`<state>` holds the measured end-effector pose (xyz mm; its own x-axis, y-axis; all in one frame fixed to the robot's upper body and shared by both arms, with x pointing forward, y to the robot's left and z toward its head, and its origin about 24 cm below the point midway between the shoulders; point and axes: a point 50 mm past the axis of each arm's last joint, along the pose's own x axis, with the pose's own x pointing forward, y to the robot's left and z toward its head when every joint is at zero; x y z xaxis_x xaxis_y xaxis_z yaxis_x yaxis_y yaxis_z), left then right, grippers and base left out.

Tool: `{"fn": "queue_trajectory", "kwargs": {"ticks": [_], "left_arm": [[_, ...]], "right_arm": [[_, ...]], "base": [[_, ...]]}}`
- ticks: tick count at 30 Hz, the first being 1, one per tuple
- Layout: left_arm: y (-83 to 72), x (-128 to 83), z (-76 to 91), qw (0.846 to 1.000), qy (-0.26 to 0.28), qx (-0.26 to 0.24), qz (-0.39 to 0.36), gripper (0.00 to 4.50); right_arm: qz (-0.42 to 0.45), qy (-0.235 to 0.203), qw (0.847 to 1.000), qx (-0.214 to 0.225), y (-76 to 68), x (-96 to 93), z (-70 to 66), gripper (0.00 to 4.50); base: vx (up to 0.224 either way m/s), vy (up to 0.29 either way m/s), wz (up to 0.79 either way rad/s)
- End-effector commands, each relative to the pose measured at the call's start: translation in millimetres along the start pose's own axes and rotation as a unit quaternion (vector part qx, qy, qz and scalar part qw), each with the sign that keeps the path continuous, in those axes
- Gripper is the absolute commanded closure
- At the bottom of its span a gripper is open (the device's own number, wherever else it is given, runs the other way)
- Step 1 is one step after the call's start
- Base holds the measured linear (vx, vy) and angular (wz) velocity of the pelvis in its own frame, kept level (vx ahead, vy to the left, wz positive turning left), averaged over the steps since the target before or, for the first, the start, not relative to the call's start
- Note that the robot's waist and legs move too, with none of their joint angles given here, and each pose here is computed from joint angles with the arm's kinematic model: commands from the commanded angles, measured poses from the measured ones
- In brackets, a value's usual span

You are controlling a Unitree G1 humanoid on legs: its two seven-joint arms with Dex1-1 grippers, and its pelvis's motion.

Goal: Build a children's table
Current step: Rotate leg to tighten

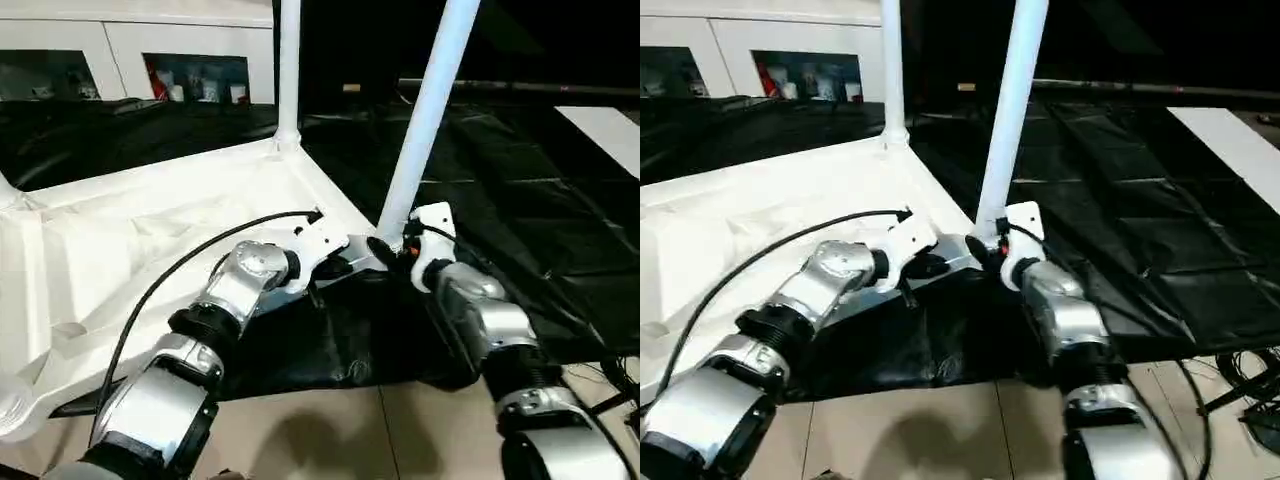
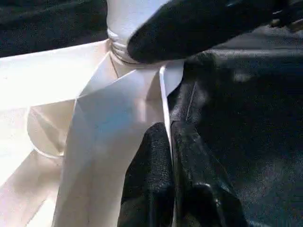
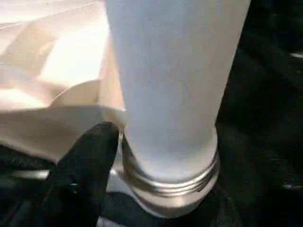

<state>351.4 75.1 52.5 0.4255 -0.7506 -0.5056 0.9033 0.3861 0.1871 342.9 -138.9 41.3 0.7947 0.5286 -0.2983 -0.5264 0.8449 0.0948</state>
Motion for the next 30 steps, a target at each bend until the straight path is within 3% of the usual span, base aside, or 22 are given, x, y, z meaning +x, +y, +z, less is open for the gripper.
{"fn": "queue_trajectory", "kwargs": {"ticks": [1, 4, 12, 26, 27, 30], "left_arm": [[-9.1, 2.0, -7.9, 0.999, 0.018, 0.015, -0.039, 4.50], [-9.0, -10.6, -13.7, 0.996, 0.008, 0.026, -0.083, 4.50], [-8.9, -32.3, -21.8, 0.988, -0.003, 0.052, -0.144, 4.50], [-14.8, -39.9, -24.2, 0.984, -0.012, 0.047, -0.170, 4.50], [-14.7, -39.8, -24.2, 0.984, -0.011, 0.047, -0.169, 4.50], [-14.6, -40.2, -24.5, 0.985, -0.011, 0.047, -0.168, 4.50]], "right_arm": [[0.123, 0.009, 0.992, -0.038, 25.0, 1.1, 1.7, 0.71], [0.176, 0.019, 0.981, -0.077, 8.8, -23.0, 3.4, 0.71], [0.208, 0.054, 0.970, -0.112, -6.1, -44.1, 0.0, 0.71], [0.217, 0.042, 0.970, -0.099, 1.9, -34.1, 0.3, 0.71], [0.218, 0.044, 0.970, -0.100, 1.6, -34.0, 0.0, 0.98], [0.218, 0.046, 0.970, -0.100, 1.0, -34.4, -0.9, 1.10]], "base": [[0.000, 0.000, 0.00], [0.000, 0.000, 0.00], [0.000, 0.000, 0.00], [0.000, 0.000, 0.00], [0.000, 0.000, 0.00], [0.000, 0.000, 0.00]]}}
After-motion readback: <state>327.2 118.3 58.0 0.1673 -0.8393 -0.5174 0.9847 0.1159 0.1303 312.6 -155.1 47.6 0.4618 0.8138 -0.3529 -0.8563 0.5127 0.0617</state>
